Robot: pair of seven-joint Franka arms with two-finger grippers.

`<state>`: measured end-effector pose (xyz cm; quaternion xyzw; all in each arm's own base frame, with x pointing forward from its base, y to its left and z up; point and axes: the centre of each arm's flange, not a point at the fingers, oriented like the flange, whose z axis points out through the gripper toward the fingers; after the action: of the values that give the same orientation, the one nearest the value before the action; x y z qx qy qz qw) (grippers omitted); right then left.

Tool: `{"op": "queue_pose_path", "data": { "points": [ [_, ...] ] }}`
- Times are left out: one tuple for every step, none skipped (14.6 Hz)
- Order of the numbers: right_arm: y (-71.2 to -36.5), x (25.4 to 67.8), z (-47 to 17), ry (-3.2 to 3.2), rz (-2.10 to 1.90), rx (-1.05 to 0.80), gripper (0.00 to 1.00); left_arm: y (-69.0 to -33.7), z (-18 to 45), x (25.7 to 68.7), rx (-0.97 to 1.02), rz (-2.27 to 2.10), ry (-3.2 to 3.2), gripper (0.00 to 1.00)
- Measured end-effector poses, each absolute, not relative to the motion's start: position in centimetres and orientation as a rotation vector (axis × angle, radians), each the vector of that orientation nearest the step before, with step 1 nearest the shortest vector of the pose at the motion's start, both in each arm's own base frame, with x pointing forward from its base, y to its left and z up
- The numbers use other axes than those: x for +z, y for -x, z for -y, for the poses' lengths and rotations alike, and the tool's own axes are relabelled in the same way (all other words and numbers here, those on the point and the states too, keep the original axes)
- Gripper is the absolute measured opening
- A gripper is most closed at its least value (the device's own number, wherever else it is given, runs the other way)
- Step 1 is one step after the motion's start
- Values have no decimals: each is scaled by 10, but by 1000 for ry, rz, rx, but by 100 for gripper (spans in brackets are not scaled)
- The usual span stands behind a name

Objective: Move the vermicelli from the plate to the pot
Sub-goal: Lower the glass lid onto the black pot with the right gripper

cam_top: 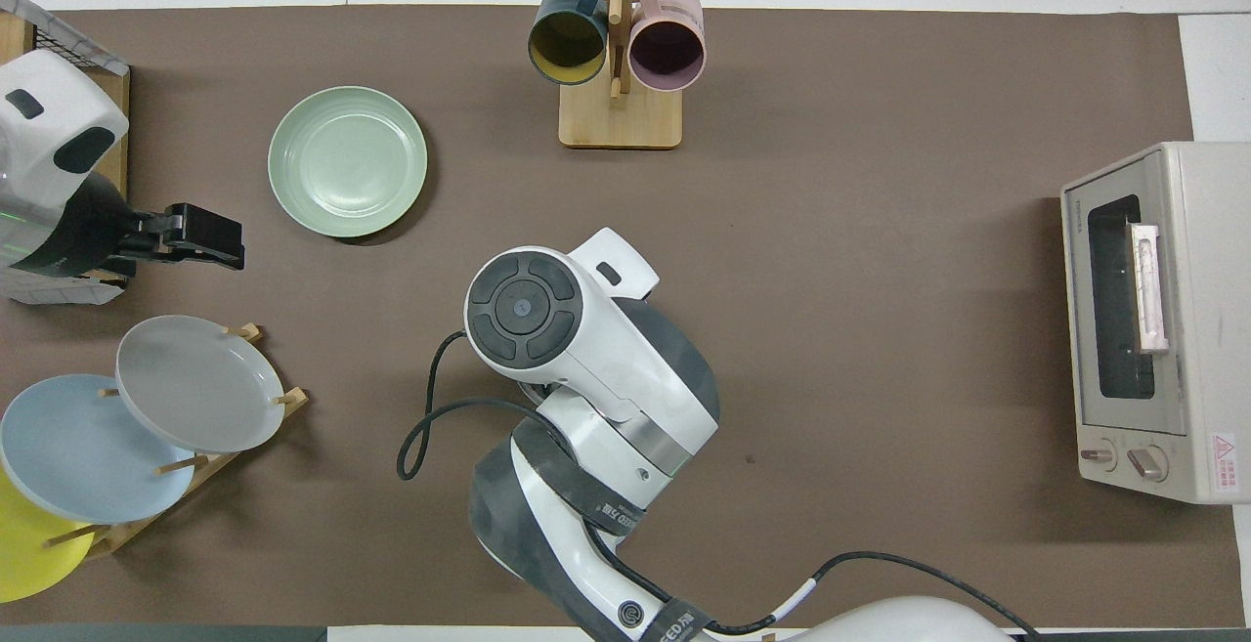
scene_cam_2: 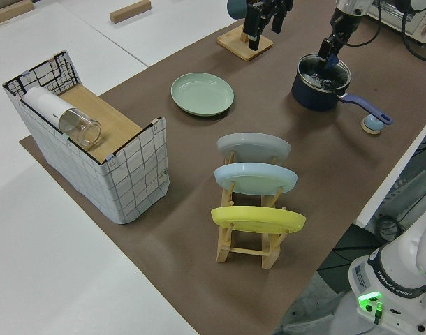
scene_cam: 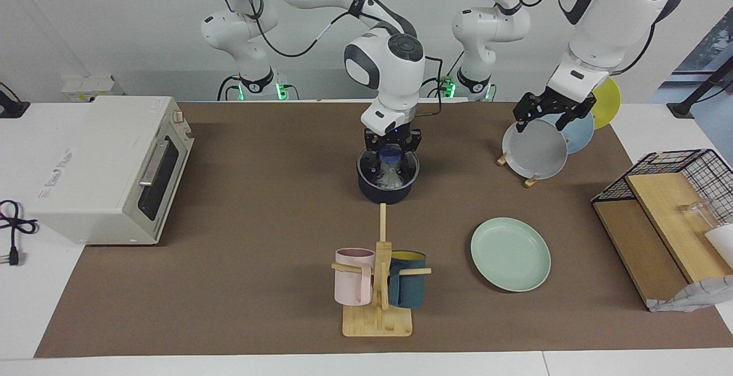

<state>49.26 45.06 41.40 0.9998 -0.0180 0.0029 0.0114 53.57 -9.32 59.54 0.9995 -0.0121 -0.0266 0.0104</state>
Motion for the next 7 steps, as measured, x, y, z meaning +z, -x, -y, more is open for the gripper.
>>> {"op": "queue_pose_path", "data": {
  "points": [
    [-493,413,-450,-3117,57,7,66,-534,93,597,-88,38,-3121,100],
    [-493,412,-450,-3116,58,5,66,-532,93,598,-96,37,-3122,100],
    [-493,411,-450,-3115,59,3,66,-531,92,598,-102,37,-3123,100],
    [-493,410,-450,-3114,58,1,66,-530,92,598,-104,37,-3124,100],
    [-493,410,-450,-3113,58,0,66,-529,92,598,-105,38,-3124,100],
    [-493,409,-450,-3112,58,-2,66,-528,93,598,-106,41,-3124,100],
    [-493,408,-450,-3111,58,-4,66,-528,94,598,-105,44,-3124,100]
  ]
}}
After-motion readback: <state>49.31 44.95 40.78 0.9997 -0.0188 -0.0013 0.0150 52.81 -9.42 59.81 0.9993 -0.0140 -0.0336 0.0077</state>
